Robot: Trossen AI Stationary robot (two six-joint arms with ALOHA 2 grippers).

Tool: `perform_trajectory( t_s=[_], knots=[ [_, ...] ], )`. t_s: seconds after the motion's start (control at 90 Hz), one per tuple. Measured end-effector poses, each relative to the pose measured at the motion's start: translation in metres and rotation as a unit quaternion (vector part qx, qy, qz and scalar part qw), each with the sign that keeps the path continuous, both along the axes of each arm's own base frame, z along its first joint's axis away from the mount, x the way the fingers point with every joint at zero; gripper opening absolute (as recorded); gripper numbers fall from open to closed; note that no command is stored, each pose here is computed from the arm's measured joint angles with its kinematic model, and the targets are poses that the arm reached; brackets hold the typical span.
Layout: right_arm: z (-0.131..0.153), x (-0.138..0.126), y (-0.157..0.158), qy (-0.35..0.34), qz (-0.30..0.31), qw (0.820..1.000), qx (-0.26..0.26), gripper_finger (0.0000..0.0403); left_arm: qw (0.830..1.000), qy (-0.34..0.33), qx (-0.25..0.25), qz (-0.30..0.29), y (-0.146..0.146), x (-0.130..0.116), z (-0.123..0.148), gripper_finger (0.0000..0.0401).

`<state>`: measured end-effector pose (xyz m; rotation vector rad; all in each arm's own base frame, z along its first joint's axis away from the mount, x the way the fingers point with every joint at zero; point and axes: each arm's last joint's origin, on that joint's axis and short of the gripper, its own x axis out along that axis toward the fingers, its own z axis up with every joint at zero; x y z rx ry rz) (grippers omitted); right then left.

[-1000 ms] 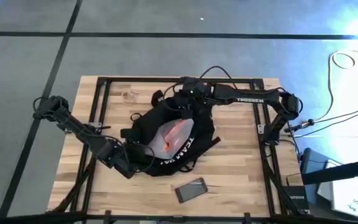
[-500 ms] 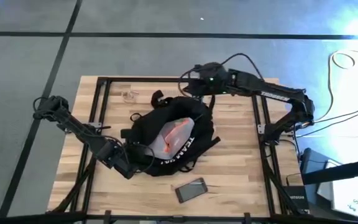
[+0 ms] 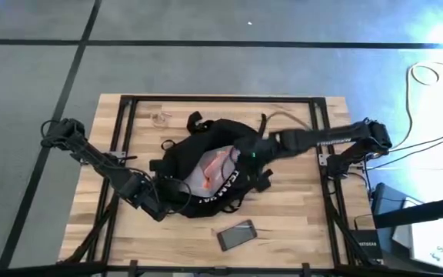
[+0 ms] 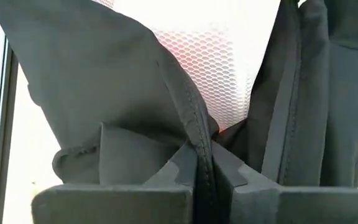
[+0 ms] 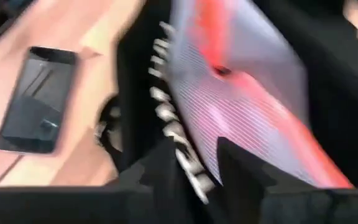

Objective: Unpack backpack
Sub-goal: Close the black backpack

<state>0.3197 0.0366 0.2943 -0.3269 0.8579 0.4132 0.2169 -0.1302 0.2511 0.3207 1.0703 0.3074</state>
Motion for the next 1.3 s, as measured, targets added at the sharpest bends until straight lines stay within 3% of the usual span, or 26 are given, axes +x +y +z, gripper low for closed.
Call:
perform_trajectory(
  t_s=[0.089, 0.211, 0.589, 0.711, 0.933, 1.1, 1.3],
  knots=[
    [-0.022, 0.000, 0.019, -0.018, 0.030, 0.999, -0.007, 0.0138, 1.000, -0.003, 0.005, 0.001, 0.000, 0.000, 0.000, 0.0000],
    [-0.059, 0.004, 0.026, -0.014, 0.019, 0.999, -0.039, 0.0161, 1.000, -0.005, 0.007, 0.001, 0.000, 0.000, 0.000, 0.0000],
    [-0.127, 0.025, 0.028, 0.039, 0.032, 0.995, -0.081, 0.0163, 1.000, -0.007, 0.007, 0.004, 0.000, 0.000, 0.000, 0.0000],
    [-0.137, 0.032, 0.028, 0.030, 0.018, 0.994, -0.099, 0.0144, 1.000, -0.007, 0.008, 0.002, 0.000, 0.000, 0.000, 0.0000],
    [-0.129, 0.038, 0.025, 0.008, 0.009, 0.995, -0.098, 0.0015, 1.000, -0.007, 0.008, 0.002, 0.000, 0.000, 0.000, 0.0000],
    [-0.110, 0.044, 0.021, 0.033, 0.007, 0.992, -0.123, 0.0003, 1.000, -0.011, 0.004, 0.008, 0.000, 0.001, 0.002, 0.0000],
    [-0.053, 0.040, 0.018, 0.057, 0.009, 0.990, -0.128, 0.0001, 0.996, -0.072, -0.034, 0.043, 0.002, 0.008, 0.036, 0.0000]
  ],
)
